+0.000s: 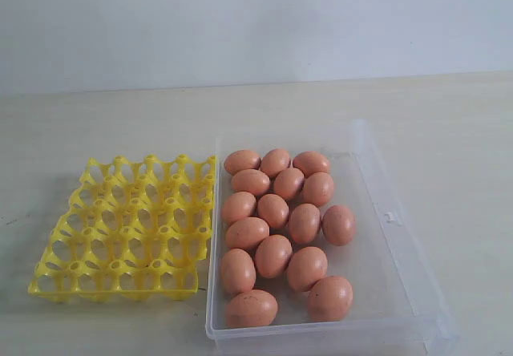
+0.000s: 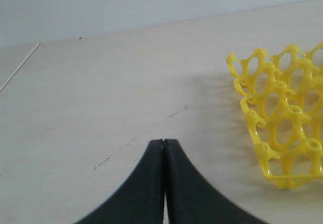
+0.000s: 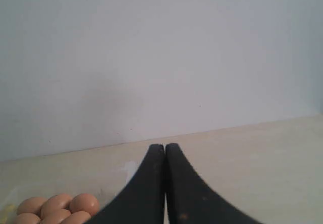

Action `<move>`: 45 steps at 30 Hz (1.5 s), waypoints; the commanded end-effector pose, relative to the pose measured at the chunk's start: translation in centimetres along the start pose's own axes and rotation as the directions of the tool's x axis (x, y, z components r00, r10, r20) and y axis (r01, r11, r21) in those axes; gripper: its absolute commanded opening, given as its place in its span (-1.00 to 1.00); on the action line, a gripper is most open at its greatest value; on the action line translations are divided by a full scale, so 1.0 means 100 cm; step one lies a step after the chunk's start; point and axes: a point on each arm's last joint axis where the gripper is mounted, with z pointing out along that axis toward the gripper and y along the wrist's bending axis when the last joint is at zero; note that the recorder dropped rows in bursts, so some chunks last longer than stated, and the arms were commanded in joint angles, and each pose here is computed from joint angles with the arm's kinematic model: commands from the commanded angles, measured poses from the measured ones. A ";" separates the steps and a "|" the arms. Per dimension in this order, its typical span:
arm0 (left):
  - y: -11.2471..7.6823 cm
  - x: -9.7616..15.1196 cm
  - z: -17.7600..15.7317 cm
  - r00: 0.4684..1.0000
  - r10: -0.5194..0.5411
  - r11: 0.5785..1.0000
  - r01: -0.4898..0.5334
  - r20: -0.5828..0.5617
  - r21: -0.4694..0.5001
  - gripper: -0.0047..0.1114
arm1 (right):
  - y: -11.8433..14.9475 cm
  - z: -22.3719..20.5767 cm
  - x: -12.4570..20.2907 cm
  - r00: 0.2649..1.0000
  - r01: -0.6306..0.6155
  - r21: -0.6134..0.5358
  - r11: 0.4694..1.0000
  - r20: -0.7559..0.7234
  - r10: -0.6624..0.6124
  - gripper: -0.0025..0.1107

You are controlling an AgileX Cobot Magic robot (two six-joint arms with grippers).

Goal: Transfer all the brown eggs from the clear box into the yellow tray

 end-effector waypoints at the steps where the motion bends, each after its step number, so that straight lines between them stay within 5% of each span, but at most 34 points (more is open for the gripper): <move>1: 0.000 -0.002 -0.001 1.000 -0.006 1.000 0.006 0.019 0.005 -0.92 | -0.001 0.000 0.001 1.000 0.002 0.006 1.000 0.004 -0.002 -0.96; 22: 0.000 -0.002 -0.001 1.000 -0.006 1.000 0.006 0.019 0.005 -0.92 | -0.001 -0.001 -0.004 0.998 -0.041 0.005 0.999 0.055 0.040 -0.96; 26: 0.000 -0.002 -0.001 1.000 -0.006 1.000 0.006 0.019 0.005 -0.92 | 0.000 0.000 0.000 0.915 -0.403 0.000 0.915 0.014 0.403 -0.96; 30: 0.000 -0.002 -0.001 1.000 -0.006 1.000 0.006 0.019 0.005 -0.92 | 0.005 0.007 -0.019 0.899 -0.406 0.065 0.912 -0.153 0.411 -0.96; 37: 0.000 -0.002 -0.001 1.000 -0.006 1.000 0.006 0.019 0.005 -0.92 | 0.028 0.055 -0.074 0.849 -0.180 -0.015 0.984 -0.508 0.148 -0.96; 45: 0.000 -0.002 -0.001 1.000 -0.006 1.000 0.006 0.019 0.005 -0.92 | 0.092 0.141 -0.058 0.612 -0.100 -0.253 0.962 -0.778 -0.140 -0.96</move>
